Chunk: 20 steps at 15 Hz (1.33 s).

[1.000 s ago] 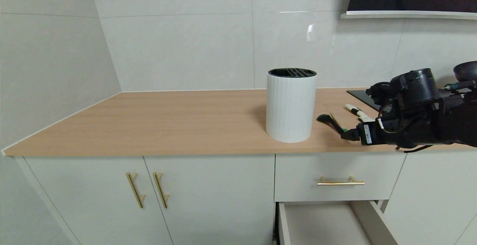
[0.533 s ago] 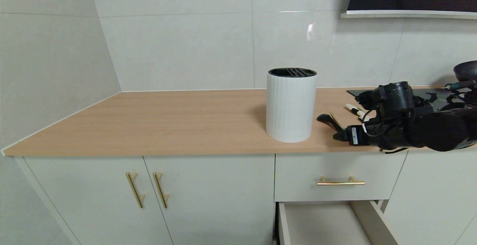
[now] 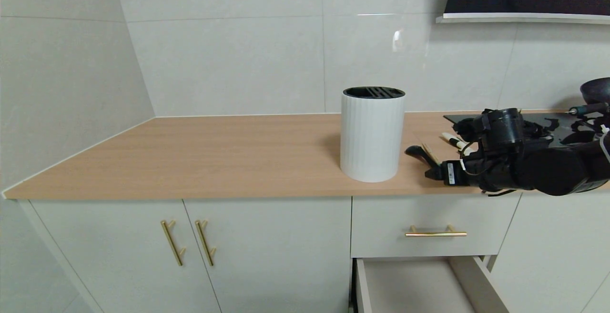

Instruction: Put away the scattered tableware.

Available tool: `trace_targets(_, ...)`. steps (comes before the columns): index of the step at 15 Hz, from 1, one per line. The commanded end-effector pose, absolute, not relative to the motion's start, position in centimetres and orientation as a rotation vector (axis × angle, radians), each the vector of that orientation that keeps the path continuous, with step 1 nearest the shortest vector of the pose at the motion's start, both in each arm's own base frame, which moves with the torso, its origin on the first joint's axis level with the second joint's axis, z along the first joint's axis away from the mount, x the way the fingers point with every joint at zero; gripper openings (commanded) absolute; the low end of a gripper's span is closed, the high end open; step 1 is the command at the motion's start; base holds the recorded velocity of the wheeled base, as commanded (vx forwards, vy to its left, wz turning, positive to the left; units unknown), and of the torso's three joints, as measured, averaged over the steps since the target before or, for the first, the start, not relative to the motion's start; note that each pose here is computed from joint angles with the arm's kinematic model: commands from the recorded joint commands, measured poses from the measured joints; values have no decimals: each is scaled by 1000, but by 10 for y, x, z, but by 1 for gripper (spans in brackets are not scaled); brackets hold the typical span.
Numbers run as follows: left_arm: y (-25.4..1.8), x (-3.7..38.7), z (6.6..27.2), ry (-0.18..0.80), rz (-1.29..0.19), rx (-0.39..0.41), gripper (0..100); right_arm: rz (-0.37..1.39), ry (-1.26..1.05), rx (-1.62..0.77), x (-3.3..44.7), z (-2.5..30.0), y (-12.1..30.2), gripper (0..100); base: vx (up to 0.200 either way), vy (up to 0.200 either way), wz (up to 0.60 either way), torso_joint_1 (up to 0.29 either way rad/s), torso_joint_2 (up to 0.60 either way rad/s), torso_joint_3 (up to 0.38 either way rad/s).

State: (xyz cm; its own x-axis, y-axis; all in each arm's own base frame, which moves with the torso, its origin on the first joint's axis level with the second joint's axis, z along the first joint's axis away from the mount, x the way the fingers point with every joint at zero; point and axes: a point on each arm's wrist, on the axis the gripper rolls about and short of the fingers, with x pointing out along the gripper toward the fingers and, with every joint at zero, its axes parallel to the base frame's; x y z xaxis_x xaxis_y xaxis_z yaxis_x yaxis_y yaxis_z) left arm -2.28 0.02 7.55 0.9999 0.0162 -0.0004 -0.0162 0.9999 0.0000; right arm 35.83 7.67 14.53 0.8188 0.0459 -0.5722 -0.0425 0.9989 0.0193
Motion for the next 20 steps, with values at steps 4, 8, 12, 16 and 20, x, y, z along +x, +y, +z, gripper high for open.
trace_targets(4, 0, -23, 75, 0, 17, 0, 100, 45, 611, 8, 359, 145, 76, 0, 0, 0, 0, 0, 0, 0)
trace_targets(8, 0, -23, 75, 0, 17, 0, 100, 47, 617, 6, 360, 143, 77, 0, 0, 0, 0, 0, 0, 0)
trace_targets(12, 0, -23, 75, 0, 17, 0, 100, 34, 602, 12, 359, 148, 72, 0, 0, 0, 0, 0, 0, 0)
trace_targets(16, 0, -23, 75, 0, 17, 0, 100, 32, 564, 19, 348, 165, 68, 0, 0, 0, 0, 0, 0, 0)
trace_targets(20, 0, -23, 75, 0, 17, 0, 100, 48, 551, 21, 289, 204, 57, 0, 0, 0, 0, 0, 0, 0)
